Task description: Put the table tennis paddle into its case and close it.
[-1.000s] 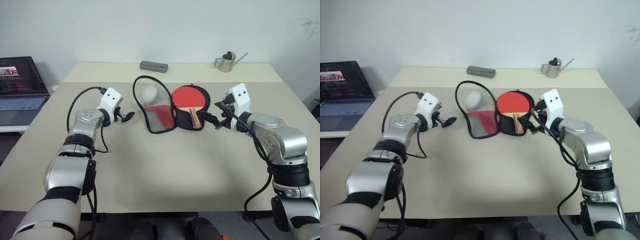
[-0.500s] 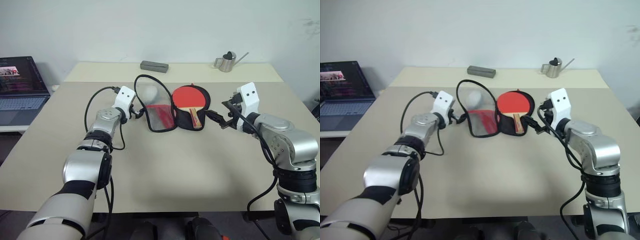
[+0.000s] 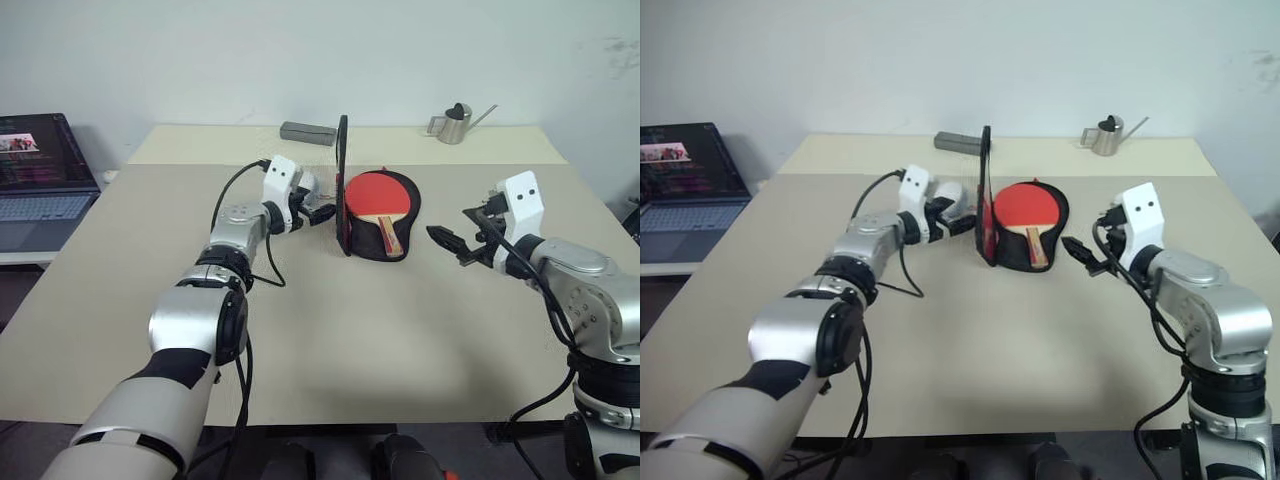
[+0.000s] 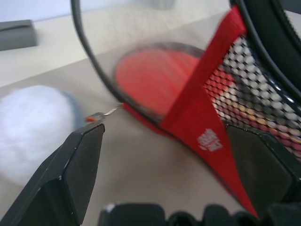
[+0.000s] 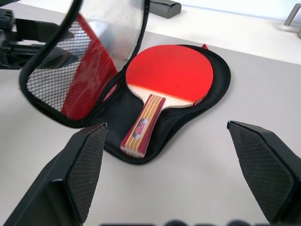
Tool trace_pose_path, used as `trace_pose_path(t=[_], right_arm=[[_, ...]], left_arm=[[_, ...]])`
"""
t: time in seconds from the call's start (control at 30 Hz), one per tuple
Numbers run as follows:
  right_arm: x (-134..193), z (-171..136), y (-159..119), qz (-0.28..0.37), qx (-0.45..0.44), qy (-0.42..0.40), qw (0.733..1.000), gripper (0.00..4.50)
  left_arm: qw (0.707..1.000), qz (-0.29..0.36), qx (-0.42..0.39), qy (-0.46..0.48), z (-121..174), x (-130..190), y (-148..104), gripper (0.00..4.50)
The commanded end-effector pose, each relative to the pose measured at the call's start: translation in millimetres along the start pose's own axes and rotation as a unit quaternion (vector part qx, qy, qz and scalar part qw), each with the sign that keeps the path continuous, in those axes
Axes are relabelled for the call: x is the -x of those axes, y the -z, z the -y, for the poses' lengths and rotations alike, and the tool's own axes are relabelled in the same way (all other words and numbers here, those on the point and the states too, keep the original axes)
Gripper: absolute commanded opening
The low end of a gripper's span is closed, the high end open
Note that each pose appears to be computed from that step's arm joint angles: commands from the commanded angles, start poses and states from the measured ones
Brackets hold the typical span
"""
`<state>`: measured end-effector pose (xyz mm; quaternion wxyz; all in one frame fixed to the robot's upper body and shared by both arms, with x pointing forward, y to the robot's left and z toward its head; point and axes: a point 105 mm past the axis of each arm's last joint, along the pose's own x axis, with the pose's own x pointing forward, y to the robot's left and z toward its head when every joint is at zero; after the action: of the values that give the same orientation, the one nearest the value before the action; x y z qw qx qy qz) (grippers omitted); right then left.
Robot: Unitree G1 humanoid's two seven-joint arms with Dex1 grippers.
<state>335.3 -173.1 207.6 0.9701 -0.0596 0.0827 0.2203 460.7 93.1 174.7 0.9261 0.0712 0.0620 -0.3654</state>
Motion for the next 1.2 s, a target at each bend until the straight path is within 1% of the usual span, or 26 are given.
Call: trace_pose_path(t=[0.03,0.4,0.5,0.6,0.7,0.77,0.93,1.07,1.13,1.2], right_arm=[[14,2,-11,0.022,0.008,0.019,1.000,4.48],[44,-4,-5,0.017,-0.007,0.055,0.998,4.48],[52,-3,-5,0.013,-0.007,0.068,0.998,4.48],[57,-2,-5,0.010,-0.008,0.074,0.997,4.48],[57,-2,-7,0.009,-0.007,0.073,0.997,4.48],[55,0,-9,0.011,-0.007,0.069,0.998,4.48],[42,4,-18,0.018,-0.007,0.048,0.999,4.48],[28,3,-25,0.025,-0.012,0.025,0.999,4.48],[20,2,-29,0.031,-0.019,0.012,0.999,4.48],[7,-1,-32,0.037,-0.026,-0.007,0.999,4.48]], left_arm=[[0.999,0.009,-0.034,0.025,14,-10,-19,4.50],[0.996,0.010,-0.043,0.082,59,-38,-25,4.50],[0.994,0.010,-0.038,0.102,74,-44,-23,4.50],[0.993,0.009,-0.032,0.111,80,-47,-20,4.50],[0.993,0.012,-0.026,0.114,80,-46,-19,4.50],[0.993,0.023,-0.022,0.111,75,-44,-22,4.50],[0.985,0.096,0.014,0.145,67,-30,-52,4.50],[0.970,0.139,0.019,0.199,61,-10,-70,4.50],[0.965,0.146,0.013,0.215,54,2,-72,4.50],[0.967,0.144,0.003,0.209,34,21,-66,4.50]])
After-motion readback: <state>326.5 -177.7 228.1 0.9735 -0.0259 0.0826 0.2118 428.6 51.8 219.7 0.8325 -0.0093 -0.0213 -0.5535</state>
